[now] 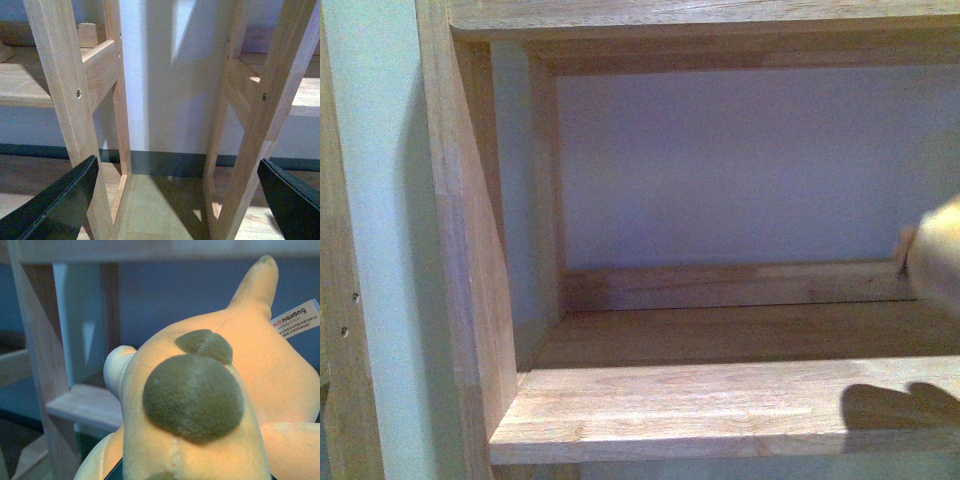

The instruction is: Put away toys

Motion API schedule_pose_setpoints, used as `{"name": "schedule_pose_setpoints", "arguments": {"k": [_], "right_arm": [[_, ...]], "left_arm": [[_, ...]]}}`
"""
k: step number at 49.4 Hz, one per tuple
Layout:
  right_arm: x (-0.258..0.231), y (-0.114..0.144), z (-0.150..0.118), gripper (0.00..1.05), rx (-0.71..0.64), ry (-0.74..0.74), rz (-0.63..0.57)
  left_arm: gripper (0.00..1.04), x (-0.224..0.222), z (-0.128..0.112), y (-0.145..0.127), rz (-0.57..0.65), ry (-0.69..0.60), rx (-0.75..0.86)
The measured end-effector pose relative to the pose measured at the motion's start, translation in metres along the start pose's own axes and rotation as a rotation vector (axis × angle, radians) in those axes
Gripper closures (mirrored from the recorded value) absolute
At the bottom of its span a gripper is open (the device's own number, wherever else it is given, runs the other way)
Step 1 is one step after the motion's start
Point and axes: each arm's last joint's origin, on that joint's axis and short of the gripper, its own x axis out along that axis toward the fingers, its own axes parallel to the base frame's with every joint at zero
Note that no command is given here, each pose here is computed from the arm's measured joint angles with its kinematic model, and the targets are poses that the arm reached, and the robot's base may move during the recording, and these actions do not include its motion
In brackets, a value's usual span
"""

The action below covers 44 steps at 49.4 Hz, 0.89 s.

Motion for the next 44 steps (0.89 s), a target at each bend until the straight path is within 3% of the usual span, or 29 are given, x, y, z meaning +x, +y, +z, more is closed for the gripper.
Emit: {"name": "schedule_pose_setpoints", "arguments": {"k": [19, 35, 44], "right_arm": [[0.032, 0.016, 0.120, 0.87, -0.116, -0.230, 0.098], [0.061, 0.013, 0.195, 0.87, -0.146, -0.374, 0.119], [0.108, 0.004, 0.215, 0.87, -0.101, -0.406, 0.112]], "left_arm": [[0.06, 0.000, 0.000, 0.000, 0.000, 0.000, 0.000], [0.06, 0.000, 0.000, 0.000, 0.000, 0.000, 0.000], [0.06, 0.000, 0.000, 0.000, 0.000, 0.000, 0.000]]}}
